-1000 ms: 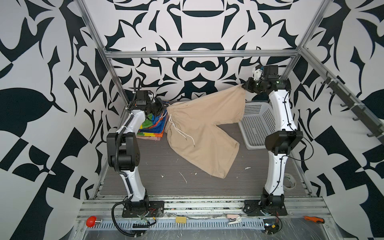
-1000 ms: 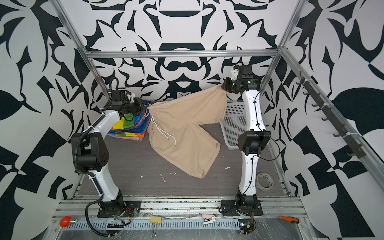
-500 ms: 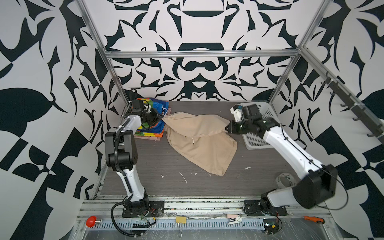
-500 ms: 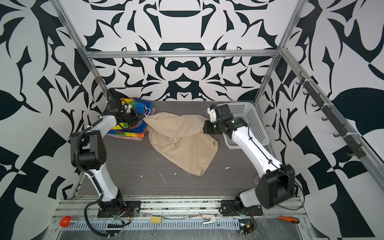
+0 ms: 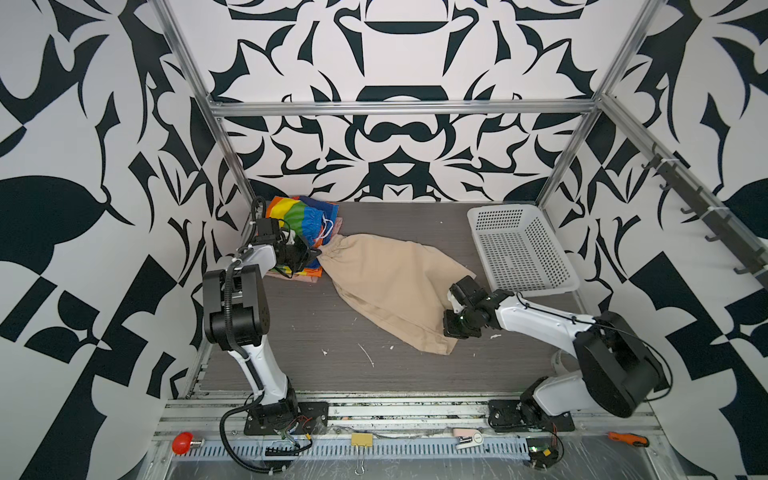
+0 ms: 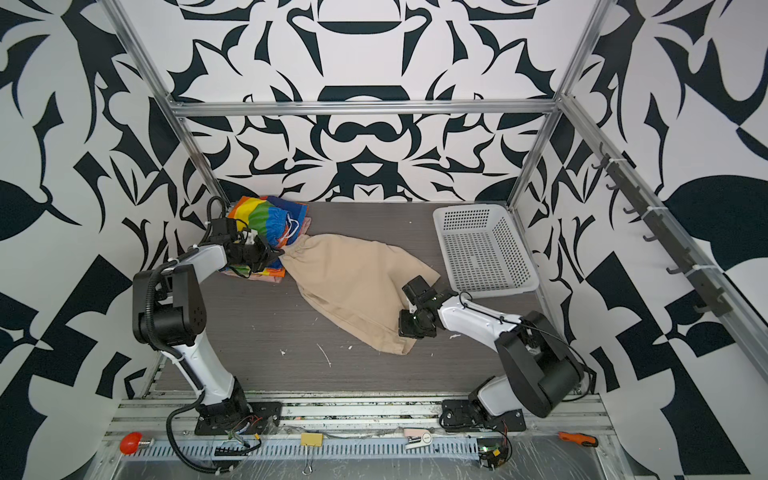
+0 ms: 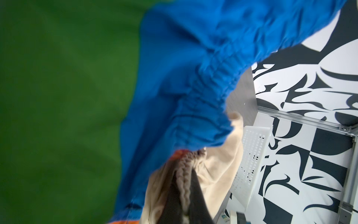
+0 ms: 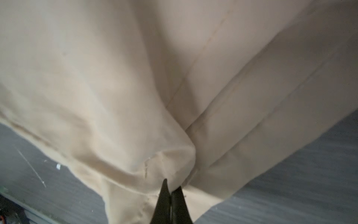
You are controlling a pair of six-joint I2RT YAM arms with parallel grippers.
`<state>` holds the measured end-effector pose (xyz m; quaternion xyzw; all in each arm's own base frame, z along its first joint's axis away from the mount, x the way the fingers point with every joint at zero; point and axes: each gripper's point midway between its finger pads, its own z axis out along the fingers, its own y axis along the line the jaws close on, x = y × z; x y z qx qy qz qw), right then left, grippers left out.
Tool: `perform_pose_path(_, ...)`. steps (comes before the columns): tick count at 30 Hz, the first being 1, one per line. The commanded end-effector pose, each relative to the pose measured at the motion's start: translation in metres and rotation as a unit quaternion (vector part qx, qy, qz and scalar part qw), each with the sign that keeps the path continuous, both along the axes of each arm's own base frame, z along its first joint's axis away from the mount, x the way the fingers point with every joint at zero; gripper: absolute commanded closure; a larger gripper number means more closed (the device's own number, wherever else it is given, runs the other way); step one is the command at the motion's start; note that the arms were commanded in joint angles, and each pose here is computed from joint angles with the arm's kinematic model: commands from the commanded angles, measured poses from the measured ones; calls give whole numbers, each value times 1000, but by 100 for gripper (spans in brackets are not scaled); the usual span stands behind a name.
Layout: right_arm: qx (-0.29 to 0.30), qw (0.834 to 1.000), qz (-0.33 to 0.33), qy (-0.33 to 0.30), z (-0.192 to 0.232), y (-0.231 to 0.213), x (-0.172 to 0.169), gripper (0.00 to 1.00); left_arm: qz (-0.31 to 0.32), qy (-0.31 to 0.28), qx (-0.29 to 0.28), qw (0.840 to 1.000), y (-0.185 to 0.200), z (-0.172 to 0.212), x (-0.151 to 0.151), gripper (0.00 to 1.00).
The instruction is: Fold and stack the shorts
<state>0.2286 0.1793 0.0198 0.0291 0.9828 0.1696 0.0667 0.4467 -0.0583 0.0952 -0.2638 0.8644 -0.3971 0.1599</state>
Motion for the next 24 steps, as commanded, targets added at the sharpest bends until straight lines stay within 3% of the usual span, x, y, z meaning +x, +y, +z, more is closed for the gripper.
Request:
perform_pose_path(1, -8, 999, -32, -34, 6, -17, 39, 100, -24, -9, 0, 1000, -17, 9, -14, 100)
perform_pose_path(9, -33, 992, -87, -79, 44, -76, 99, 100, -51, 4, -10, 999, -40, 6, -57, 100)
perform_pose_path(12, -30, 992, -74, -102, 72, -71, 121, 100, -53, -4, -16, 998, -42, 16, -70, 100)
perform_pose_path(16, -13, 986, -65, -153, 131, -66, 136, 100, -50, -35, -1, 998, -35, 45, -60, 100)
perform_pose_path(20, -22, 979, -59, -193, 176, -75, 118, 100, -42, -48, 1, 998, -28, 57, -46, 100)
perform_pose_path(24, -23, 982, -62, -177, 165, -85, 73, 100, -38, -33, 2, 999, -23, 42, -49, 100)
